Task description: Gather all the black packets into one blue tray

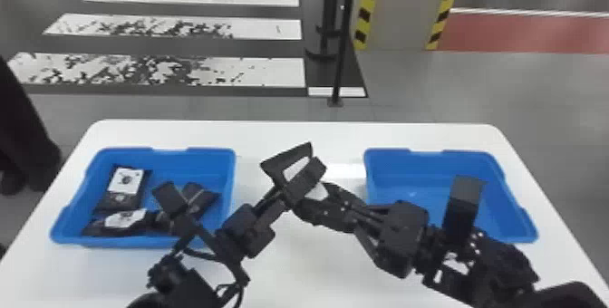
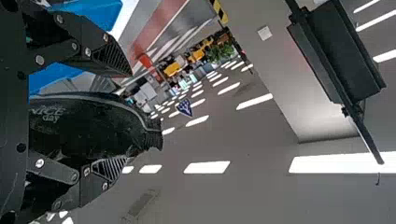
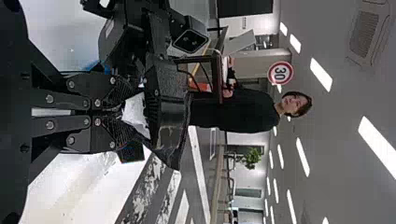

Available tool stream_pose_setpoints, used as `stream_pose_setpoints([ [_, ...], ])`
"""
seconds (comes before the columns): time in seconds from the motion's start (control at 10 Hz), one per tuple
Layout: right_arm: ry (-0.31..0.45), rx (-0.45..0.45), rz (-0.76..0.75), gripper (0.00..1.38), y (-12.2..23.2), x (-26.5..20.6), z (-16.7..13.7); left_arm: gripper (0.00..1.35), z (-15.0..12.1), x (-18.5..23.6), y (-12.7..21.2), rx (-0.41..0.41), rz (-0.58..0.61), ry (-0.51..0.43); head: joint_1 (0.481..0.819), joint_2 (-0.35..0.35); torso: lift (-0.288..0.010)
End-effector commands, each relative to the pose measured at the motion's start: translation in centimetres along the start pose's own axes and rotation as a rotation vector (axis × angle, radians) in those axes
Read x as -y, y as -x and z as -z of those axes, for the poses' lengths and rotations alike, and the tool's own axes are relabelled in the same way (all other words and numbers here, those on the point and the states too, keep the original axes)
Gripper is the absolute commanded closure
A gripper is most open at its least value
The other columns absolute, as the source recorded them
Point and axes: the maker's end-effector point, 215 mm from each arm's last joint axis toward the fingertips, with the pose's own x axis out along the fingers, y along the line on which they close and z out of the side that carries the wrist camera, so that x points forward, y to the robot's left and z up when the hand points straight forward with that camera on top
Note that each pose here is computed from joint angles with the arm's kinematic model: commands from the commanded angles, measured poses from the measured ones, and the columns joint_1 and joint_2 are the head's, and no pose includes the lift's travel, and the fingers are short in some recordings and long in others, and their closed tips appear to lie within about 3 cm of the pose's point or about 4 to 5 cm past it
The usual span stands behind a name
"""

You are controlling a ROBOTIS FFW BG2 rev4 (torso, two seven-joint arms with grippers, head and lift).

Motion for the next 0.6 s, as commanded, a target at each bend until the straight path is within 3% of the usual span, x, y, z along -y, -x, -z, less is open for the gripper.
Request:
stream_pose_setpoints([
  [0.0, -0.007, -0.007, -0.006, 1.28, -0.2, -0.2, 0.5, 0.79, -0.6, 0.1, -0.2, 0.022, 0.004, -0.015, 0.695, -0.046, -0.11],
  [0.3, -0.026, -0.023, -0.005, 1.28, -0.2, 0.0, 1.4, 0.82, -1.0, 0.6, -0.1, 0.044, 0.018, -0.043, 0.695, -0.036, -0.11],
  [0.4, -0.031, -0.028, -0.001, 1.28, -0.2, 0.1, 1.7, 1.15, -0.7, 0.9, -0.2, 0.039, 0.024, -0.05, 0.695, -0.036, -0.11],
  [0.5, -0.032, -0.026, -0.001, 1.28, -0.1, 0.2, 1.7, 1.18, -0.1, 0.9, -0.3, 0.026, 0.023, -0.045, 0.695, -0.041, -0.11],
])
